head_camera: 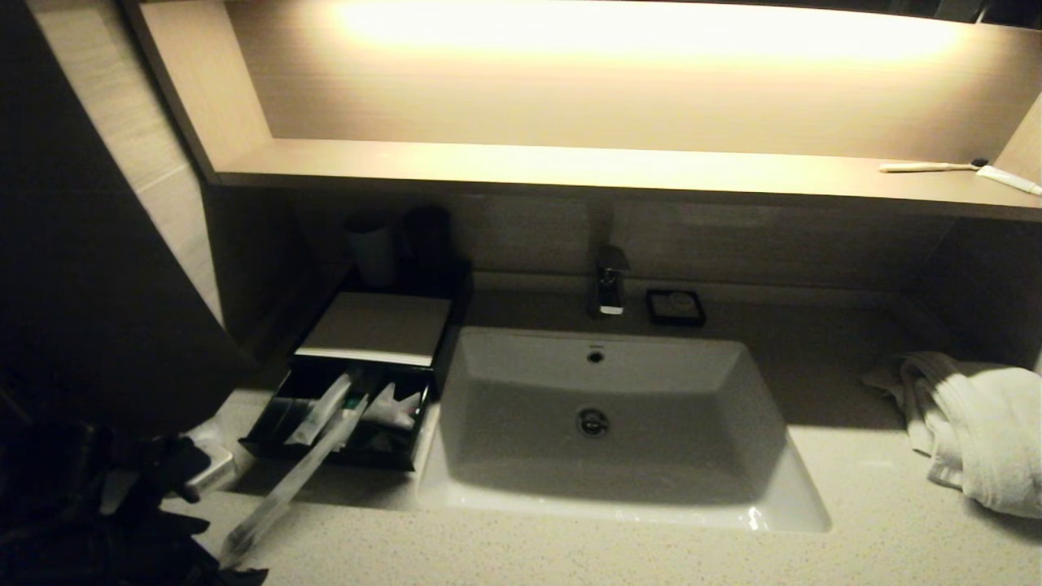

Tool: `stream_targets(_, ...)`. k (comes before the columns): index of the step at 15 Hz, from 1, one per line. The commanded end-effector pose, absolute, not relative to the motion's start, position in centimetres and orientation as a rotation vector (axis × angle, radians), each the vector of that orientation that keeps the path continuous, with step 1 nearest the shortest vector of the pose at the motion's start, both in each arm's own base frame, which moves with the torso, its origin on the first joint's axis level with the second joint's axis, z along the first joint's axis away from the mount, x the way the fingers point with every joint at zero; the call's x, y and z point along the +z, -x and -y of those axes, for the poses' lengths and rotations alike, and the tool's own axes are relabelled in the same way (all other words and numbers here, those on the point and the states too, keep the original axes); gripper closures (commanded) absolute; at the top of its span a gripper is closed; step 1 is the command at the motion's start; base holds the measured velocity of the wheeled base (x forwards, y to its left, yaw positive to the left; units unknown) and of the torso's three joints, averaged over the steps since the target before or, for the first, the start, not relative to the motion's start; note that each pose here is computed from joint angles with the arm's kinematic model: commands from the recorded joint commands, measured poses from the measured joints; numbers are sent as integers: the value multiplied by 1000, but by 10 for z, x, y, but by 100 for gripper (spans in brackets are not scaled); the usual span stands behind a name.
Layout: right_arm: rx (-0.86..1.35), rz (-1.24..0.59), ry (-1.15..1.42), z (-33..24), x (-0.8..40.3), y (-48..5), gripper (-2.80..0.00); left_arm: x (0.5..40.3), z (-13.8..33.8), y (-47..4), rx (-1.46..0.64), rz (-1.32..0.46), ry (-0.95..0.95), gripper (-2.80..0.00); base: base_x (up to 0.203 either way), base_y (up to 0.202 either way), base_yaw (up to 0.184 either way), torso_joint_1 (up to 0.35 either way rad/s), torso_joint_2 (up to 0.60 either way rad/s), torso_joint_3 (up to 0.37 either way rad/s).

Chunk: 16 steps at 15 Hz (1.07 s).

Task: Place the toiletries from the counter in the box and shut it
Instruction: Pick up the bathroom toiletry

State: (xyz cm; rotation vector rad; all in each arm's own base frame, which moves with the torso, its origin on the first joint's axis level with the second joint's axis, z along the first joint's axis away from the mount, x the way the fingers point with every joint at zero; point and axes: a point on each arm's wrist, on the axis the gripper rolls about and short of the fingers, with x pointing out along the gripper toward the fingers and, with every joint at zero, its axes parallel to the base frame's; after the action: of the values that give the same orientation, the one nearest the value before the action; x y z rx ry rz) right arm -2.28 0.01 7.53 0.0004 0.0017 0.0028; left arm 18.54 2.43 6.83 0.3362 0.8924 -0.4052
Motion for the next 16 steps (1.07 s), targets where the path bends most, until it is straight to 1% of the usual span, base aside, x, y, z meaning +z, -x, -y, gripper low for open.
stream_targets(1,3,-2,0,0,75,23,0,68,-24,-186,-408,-893,-338,-280,0,0,0,0,0,0)
stream_targets(12,3,-2,0,0,75,23,0,66,-24,-187,-412,-898,-339,-280,0,0,0,0,0,0)
stream_targets(13,3,-2,0,0,75,23,0,66,-24,-187,-416,-899,-344,0,0,0,0,0,0,0)
stream_targets(16,3,-2,0,0,75,23,0,66,-24,-187,-425,-897,-364,0,0,0,0,0,0,0)
